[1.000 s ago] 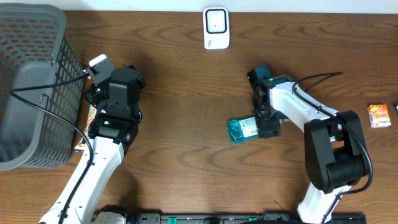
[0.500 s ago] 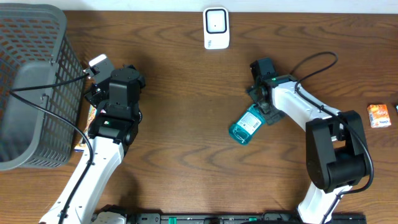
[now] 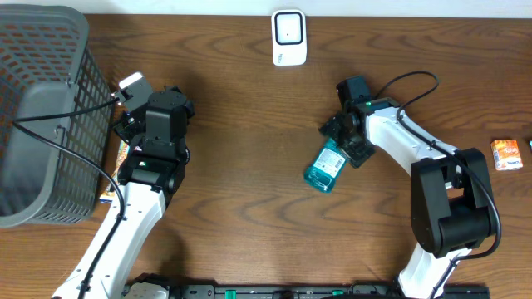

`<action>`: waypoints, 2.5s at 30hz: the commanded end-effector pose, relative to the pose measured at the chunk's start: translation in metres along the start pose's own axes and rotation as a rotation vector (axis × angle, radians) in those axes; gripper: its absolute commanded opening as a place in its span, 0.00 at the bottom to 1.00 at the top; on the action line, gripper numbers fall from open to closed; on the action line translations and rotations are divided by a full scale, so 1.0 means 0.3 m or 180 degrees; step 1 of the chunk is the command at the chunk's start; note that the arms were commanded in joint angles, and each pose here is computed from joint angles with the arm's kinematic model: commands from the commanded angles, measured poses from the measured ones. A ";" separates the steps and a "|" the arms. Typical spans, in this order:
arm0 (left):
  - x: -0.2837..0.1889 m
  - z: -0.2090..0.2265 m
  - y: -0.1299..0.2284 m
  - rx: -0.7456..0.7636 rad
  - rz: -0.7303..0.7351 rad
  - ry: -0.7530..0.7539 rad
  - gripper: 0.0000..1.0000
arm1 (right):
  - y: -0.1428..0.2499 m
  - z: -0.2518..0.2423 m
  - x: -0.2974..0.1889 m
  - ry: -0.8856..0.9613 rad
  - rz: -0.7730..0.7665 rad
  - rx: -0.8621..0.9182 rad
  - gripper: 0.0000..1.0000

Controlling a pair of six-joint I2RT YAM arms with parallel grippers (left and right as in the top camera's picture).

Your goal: Scan the item barcode

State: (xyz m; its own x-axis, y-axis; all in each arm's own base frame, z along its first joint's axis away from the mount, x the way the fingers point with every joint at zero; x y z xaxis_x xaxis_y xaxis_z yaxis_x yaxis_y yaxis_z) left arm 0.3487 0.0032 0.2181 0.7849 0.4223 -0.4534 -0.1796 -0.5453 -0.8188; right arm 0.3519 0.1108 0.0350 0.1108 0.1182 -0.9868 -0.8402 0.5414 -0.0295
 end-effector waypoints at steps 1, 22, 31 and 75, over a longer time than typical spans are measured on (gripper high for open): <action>0.009 0.019 0.002 0.0012 -0.0035 -0.0091 0.98 | 0.155 -0.106 0.177 0.0294 0.0773 0.0004 0.70; 0.009 0.019 0.002 0.0010 -0.0035 -0.0091 0.98 | 0.056 0.160 0.081 -0.1218 0.0787 -0.0873 0.39; 0.009 0.019 0.003 0.0011 -0.0034 -0.0092 0.98 | -0.014 0.309 -0.050 -0.1985 0.0226 -0.1709 0.31; 0.009 0.019 0.002 0.0012 -0.0035 -0.0091 0.98 | -0.021 0.691 -0.270 -0.1749 -0.1831 -0.1824 0.74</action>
State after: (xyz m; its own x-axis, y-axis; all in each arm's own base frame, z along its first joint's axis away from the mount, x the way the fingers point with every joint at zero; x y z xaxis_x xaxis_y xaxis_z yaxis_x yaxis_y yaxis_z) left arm 0.3487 0.0032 0.2181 0.7849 0.4223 -0.4534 -0.1798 -0.5450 -0.8189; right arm 0.4406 0.2908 0.1384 0.5767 0.5509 -0.6033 -0.7293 0.0142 -0.6841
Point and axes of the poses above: each gripper's point midway between its finger pads, its own x axis out along the fingers, its own z axis along the line the jaws close on, y = z × x, the point moved 4 cm from there along -x, back along the fingers, and after that the axes turned 15 degrees about -x, right-handed, at the moved point
